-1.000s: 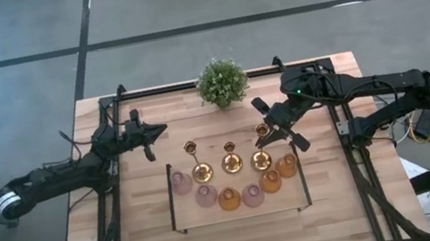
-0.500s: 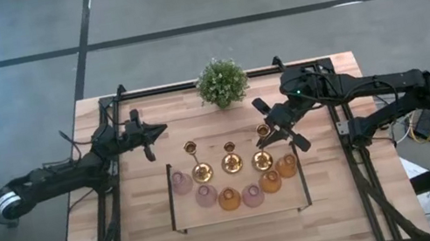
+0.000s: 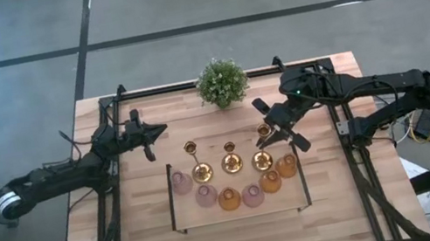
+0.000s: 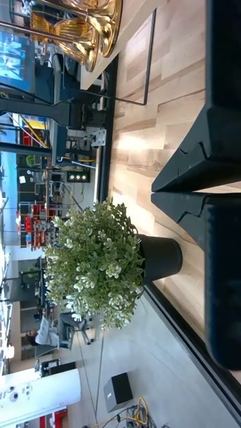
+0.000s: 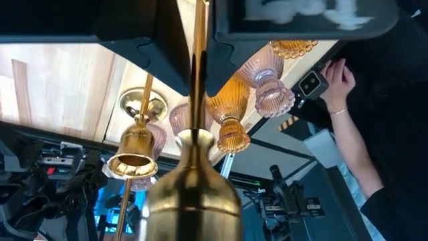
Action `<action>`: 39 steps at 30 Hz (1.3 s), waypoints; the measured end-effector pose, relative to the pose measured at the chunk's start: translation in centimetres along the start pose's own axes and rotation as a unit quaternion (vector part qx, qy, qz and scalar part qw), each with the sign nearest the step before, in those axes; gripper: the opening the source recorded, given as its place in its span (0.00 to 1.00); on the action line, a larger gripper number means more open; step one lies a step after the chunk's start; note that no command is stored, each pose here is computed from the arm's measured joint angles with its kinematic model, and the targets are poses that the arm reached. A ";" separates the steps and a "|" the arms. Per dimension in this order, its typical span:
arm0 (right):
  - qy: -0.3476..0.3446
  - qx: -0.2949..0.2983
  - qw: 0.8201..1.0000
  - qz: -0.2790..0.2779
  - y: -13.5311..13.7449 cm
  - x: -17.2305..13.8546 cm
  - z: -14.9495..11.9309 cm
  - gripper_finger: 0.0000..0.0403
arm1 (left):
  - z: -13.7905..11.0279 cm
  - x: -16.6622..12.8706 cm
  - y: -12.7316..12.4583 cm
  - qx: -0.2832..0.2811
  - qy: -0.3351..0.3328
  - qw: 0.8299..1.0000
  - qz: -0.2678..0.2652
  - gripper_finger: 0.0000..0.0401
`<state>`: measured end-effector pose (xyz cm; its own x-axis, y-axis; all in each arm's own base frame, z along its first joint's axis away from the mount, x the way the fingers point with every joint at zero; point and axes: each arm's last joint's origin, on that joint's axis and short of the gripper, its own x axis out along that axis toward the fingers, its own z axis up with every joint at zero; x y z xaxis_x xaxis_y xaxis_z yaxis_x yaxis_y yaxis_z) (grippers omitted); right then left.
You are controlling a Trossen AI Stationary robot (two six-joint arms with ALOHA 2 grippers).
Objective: Pick & Place candle stick holders
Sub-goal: Put the gold candle holder on the shelf, then return to Home Position
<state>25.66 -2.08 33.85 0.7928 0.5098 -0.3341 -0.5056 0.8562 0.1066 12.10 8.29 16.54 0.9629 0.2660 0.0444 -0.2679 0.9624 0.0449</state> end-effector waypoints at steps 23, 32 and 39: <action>0.017 0.021 1.000 0.001 0.5 -0.6 -0.3 0.46 | 0.0 0.0 0.0 0.000 0.000 1.000 0.000 0.03; 0.027 0.006 0.999 -0.018 2.5 -3.3 0.0 0.47 | 0.0 0.0 0.0 0.000 0.000 1.000 0.000 0.03; 0.060 0.034 0.994 -0.086 4.7 -6.6 -0.5 0.45 | 0.0 0.0 0.0 0.000 0.000 1.000 0.000 0.03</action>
<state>17.88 -1.43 36.04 0.8174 0.3452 -0.4611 -0.3392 0.9355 0.0992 12.11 8.29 16.54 0.9630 0.2660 0.0442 -0.2679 0.9624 0.0449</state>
